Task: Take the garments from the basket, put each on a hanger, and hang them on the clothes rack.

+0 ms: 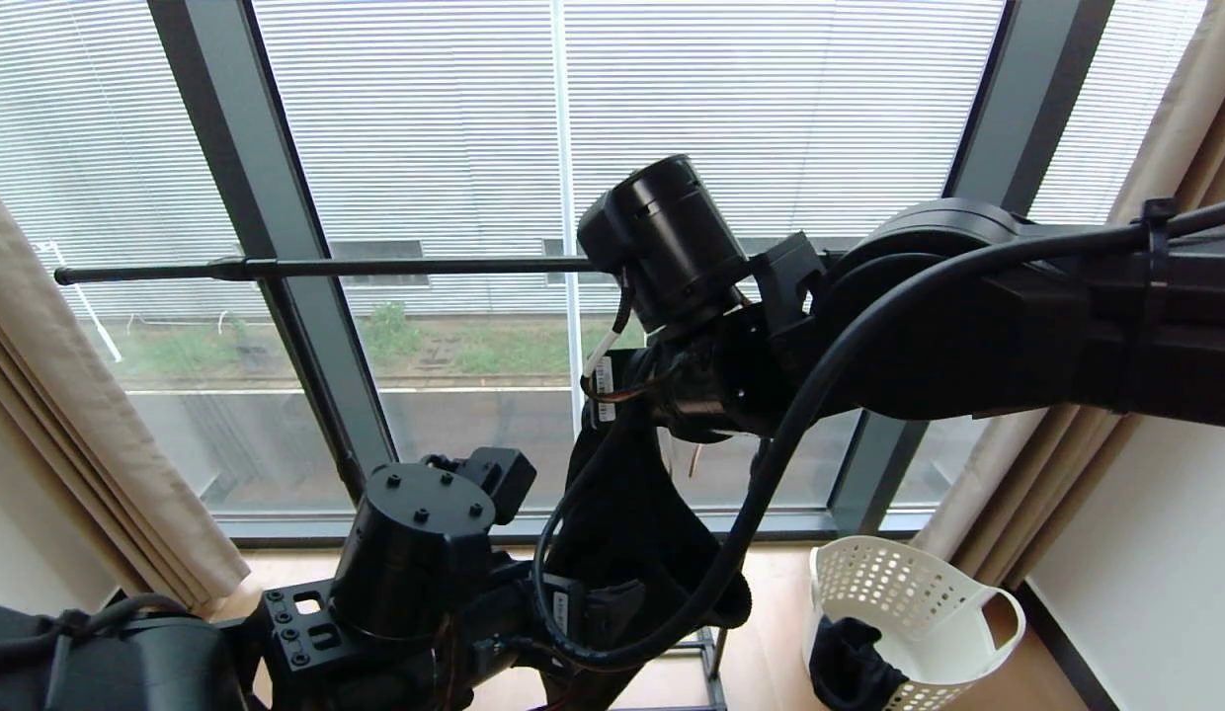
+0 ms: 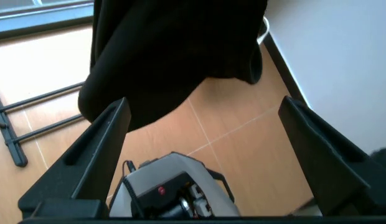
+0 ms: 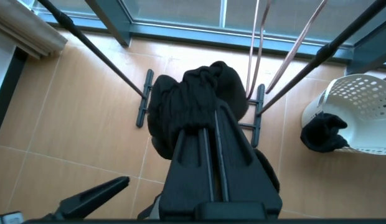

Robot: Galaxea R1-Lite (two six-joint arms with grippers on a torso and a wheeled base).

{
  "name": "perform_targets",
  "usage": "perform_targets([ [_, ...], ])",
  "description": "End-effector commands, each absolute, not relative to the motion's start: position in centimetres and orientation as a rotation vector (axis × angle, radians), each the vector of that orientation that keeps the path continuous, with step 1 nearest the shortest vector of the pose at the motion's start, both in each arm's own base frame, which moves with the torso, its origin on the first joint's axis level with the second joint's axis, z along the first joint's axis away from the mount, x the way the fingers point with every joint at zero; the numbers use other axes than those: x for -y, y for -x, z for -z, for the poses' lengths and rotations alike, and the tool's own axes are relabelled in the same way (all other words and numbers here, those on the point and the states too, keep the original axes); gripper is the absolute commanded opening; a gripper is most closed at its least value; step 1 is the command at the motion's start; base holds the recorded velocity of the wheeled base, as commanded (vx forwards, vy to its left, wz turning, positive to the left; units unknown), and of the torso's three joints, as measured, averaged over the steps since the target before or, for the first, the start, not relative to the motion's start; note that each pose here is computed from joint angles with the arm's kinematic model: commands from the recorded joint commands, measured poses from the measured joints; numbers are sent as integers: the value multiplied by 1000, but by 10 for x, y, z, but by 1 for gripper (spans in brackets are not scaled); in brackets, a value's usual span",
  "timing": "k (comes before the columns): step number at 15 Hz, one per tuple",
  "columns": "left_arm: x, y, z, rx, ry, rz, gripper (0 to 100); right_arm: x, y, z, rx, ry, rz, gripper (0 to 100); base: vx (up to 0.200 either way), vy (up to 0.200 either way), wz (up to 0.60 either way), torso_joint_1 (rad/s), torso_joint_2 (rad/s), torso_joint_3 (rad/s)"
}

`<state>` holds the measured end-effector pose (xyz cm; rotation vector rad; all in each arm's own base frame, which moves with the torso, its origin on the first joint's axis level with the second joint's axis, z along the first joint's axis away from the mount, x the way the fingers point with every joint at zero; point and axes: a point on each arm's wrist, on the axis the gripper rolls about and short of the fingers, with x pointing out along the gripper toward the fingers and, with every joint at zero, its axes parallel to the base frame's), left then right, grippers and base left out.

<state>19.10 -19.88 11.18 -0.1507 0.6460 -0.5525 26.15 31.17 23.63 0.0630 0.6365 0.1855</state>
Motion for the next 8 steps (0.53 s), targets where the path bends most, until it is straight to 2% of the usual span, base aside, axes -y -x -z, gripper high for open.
perform_targets([
  [1,215,-196,-95,-659,124,529,100,-314,-263,-237,-633,-74,-185,0,0,0,0,0,0,0],
  [8,236,-212,-89,-642,156,474,100,-316,-264,-240,-611,-108,-131,0,0,0,0,0,0,0],
])
